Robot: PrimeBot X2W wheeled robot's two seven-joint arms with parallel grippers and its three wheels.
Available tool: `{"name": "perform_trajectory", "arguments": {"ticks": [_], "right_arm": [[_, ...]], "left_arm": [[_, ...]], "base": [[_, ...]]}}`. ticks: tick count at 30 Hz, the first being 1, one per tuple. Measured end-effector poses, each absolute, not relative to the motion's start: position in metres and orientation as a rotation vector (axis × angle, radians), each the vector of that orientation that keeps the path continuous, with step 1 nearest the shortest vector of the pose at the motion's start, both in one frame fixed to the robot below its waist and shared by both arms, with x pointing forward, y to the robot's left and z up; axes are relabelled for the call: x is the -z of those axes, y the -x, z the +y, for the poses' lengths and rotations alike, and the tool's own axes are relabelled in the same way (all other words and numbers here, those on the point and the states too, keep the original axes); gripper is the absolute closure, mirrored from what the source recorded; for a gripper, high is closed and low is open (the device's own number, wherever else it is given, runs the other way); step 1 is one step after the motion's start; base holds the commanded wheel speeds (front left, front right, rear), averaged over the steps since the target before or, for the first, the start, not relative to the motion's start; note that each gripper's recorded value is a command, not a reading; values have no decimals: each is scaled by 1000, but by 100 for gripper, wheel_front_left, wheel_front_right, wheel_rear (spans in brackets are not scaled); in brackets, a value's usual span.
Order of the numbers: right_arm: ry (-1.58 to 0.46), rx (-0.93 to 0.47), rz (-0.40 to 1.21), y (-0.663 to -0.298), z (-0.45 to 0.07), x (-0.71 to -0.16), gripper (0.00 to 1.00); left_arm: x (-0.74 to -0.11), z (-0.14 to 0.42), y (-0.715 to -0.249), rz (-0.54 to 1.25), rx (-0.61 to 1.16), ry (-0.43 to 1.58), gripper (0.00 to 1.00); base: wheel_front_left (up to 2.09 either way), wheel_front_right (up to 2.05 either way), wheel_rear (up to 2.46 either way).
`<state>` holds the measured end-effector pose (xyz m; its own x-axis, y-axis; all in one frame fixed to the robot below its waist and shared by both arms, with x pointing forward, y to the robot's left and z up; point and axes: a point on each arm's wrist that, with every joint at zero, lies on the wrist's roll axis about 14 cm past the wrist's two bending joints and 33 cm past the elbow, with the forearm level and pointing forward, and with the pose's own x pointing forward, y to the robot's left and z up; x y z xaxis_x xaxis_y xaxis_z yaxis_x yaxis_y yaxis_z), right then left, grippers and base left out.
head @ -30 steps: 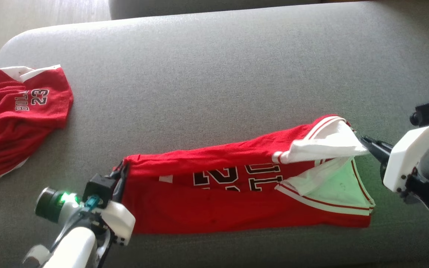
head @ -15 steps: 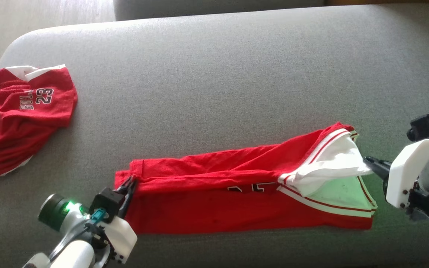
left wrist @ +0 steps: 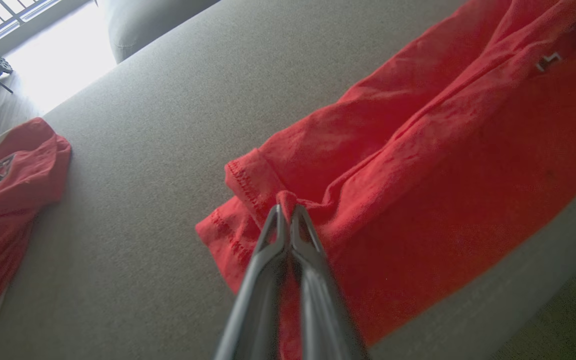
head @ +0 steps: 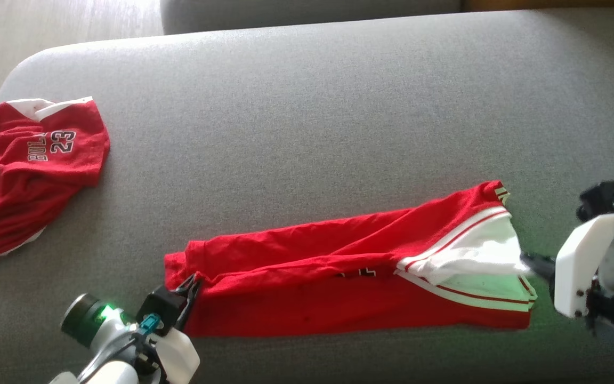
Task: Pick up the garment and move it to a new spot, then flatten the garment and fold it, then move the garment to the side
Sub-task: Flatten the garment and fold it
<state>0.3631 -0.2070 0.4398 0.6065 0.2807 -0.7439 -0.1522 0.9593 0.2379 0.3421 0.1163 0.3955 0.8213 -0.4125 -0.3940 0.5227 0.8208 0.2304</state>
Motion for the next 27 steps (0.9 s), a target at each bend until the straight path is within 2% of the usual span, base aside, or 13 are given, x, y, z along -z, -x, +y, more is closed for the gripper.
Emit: {"name": "perform_trajectory", "arguments": {"ticks": [1, 6, 10, 19, 27], "right_arm": [[-159, -253, 899, -360, -206, -437, 0], [-172, -253, 890, -356, -204, -439, 0], [-132, -219, 787, -368, -213, -457, 0], [-121, -189, 311, -407, -201, -526, 0], [-121, -127, -81, -409, -201, -578, 0]], "left_arm": [[-395, 116, -341, 342, 509, -341, 0], [-398, 120, -342, 332, 484, -342, 0], [-408, 132, -350, 301, 410, -316, 0], [-467, 158, -380, 79, 138, -106, 0], [-493, 172, -378, -13, -10, 36, 0]], "base": [[0, 0, 0], [0, 0, 0], [0, 0, 0], [0, 0, 0], [0, 0, 0]]}}
